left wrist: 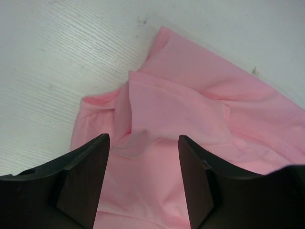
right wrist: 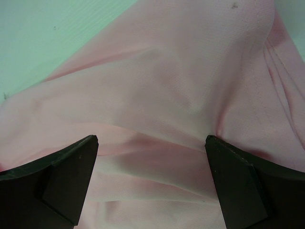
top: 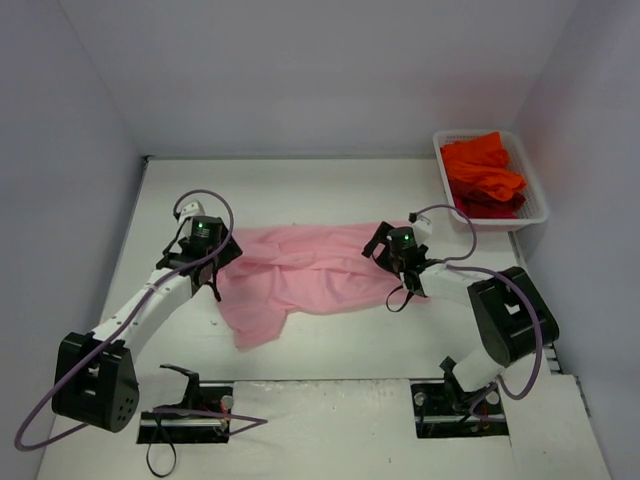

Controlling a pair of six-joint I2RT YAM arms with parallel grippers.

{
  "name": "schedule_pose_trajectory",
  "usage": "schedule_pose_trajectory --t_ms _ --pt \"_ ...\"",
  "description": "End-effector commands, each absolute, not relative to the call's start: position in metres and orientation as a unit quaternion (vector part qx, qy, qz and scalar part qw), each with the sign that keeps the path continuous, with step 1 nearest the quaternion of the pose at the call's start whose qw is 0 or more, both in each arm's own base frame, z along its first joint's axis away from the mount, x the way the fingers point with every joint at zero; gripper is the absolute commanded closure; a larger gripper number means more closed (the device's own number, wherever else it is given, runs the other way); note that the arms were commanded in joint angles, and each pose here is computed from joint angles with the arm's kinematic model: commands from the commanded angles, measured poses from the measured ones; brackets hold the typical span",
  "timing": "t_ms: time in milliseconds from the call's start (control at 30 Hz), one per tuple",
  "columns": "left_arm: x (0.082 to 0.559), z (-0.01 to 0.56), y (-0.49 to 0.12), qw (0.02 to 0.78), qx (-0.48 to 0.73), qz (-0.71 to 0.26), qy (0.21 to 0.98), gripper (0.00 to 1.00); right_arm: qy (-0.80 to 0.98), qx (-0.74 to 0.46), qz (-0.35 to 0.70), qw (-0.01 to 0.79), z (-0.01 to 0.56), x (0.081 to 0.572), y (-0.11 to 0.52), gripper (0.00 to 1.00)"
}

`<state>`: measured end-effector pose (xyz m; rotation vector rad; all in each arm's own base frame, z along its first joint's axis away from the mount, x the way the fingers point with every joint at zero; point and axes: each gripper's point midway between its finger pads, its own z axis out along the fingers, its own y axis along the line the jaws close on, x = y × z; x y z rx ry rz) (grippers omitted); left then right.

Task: Fold and stack the t-shirts
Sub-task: Fold the tshirt

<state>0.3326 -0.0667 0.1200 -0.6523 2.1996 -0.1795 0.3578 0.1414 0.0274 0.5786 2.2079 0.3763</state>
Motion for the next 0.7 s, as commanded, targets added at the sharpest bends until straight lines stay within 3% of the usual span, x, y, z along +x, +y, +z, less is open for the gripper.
schedule_pose_trajectory --t_ms 0,667 --pt "0.341 0.143 -0.066 0.441 -0.257 -0.09 0.856 0.45 0.887 0.246 0.098 0.377 0.01 0.341 0.115 0.07" --pt "0.349 0.12 -0.083 0.417 -0.257 -0.121 0.863 0.45 0.881 0.262 0.091 0.383 0.016 0.351 0.098 0.07"
